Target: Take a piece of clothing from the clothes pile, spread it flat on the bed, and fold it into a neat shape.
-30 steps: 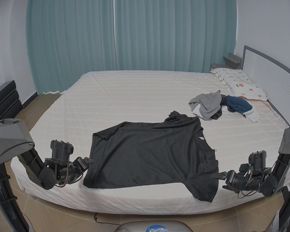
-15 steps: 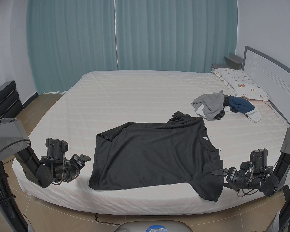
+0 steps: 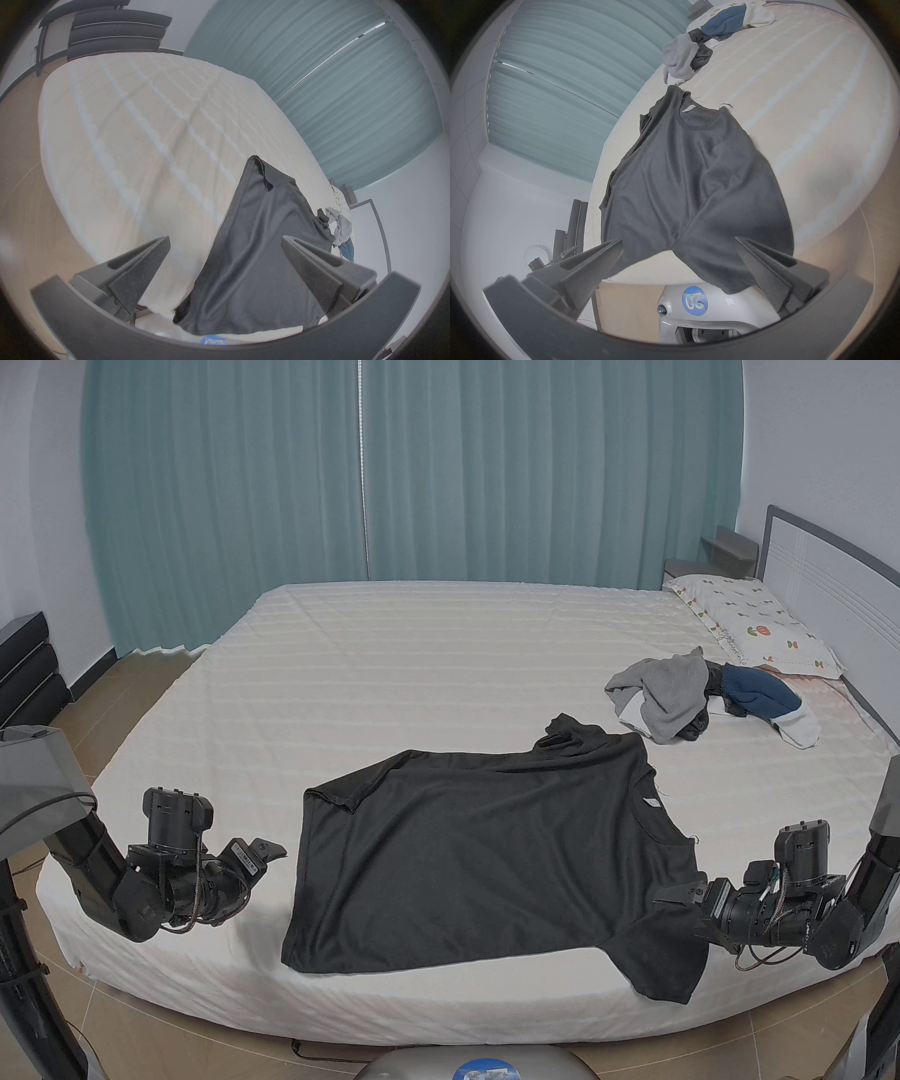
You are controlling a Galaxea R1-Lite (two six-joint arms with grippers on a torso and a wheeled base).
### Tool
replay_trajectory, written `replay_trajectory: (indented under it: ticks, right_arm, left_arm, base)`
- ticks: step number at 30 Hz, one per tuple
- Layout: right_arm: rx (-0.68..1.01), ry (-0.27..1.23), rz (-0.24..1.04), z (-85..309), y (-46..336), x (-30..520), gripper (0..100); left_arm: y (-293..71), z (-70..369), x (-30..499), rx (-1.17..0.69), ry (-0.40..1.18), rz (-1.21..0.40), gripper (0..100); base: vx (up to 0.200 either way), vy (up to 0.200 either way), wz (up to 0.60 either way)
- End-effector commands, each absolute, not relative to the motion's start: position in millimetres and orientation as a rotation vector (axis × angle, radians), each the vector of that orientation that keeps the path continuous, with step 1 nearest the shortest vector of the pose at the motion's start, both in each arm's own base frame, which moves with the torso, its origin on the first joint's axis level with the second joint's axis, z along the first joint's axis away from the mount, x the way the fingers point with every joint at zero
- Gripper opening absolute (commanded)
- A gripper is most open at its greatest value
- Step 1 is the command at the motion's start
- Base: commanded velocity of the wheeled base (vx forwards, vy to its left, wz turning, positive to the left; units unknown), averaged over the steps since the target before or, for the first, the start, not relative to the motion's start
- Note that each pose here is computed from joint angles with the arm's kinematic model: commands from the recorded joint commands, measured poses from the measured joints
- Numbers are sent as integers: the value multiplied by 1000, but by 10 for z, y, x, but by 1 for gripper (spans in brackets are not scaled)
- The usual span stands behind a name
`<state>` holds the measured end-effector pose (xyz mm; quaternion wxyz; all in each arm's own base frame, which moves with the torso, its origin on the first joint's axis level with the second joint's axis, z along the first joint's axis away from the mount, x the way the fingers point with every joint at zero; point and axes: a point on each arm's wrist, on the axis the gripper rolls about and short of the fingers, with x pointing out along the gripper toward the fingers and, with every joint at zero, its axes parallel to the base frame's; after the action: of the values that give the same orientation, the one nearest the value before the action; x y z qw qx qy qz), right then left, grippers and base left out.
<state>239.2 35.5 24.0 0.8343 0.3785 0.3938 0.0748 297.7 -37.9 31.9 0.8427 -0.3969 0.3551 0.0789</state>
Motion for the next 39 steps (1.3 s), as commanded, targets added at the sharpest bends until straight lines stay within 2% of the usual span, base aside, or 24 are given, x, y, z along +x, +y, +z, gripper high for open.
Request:
replay_trajectory:
  ticks: [1,19,25,39]
  right_arm:
    - [802,839,157,229,354,2392,100]
    - [802,839,158,227,358,2393,100]
    - [801,842,159,223,362,2393,100]
    - [796,849,170,222,394,2386,100]
  left_arm:
    - [-389,302,3007,-863,750,175,100]
    - [-434,313,3058,-922,742,181,100]
    - [-462,310,3058,-934,745,179,100]
    - [-500,310,3052,-929,751,169,100]
  base:
    - [0,0,0]
    - [0,0,0]
    - [0,-200,0]
    - [0,0,0]
